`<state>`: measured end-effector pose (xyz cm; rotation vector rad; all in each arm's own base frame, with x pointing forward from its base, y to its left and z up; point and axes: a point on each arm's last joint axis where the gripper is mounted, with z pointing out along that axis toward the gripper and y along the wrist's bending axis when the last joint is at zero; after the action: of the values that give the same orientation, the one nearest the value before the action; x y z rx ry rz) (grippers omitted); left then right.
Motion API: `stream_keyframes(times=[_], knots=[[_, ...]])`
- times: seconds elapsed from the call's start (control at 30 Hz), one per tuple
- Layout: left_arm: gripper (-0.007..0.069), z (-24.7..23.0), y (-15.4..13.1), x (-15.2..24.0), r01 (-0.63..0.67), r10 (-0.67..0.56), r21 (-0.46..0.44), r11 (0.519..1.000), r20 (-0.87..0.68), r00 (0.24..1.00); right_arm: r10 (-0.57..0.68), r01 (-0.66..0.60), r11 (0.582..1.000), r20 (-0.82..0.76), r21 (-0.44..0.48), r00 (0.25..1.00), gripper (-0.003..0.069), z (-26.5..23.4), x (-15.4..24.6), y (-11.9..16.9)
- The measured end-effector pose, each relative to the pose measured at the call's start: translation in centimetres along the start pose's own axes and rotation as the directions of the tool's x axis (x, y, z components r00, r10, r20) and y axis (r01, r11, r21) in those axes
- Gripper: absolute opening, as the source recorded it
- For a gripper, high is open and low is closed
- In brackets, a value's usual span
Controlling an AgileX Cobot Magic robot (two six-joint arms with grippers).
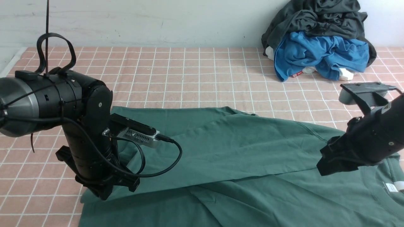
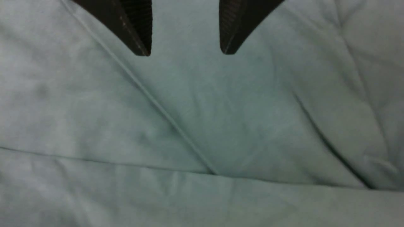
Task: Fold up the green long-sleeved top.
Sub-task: Use the left arm to drag and drop the cuff onto the cuff closest to the left arm, then use both arms simultaneously to clamp the lower edge of the clothing fabric
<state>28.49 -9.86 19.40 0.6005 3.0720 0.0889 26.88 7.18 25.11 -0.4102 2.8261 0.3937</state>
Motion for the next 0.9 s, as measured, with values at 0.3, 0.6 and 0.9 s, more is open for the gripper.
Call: stream_keyframes(times=[0.3,0.6,0.9], knots=[[0.0169,1.6,-0.1,-0.5,-0.005,0.005,-0.001,1.0,-0.033,0.999,-0.241,0.239,0.97,-0.046,-0.047,0.969,0.0282,-2.2,2.5,6.5],[0.0432,-1.6,-0.6,2.3,-0.077,0.079,0.062,0.995,-0.034,0.996,-0.33,0.328,0.943,0.034,0.052,0.943,0.0282,-7.4,6.0,8.6],[0.0429,-0.6,-7.3,11.5,-0.464,0.468,0.156,0.872,0.014,0.884,-0.335,0.327,0.942,0.164,0.072,0.928,0.0282,-11.1,8.3,8.5]])
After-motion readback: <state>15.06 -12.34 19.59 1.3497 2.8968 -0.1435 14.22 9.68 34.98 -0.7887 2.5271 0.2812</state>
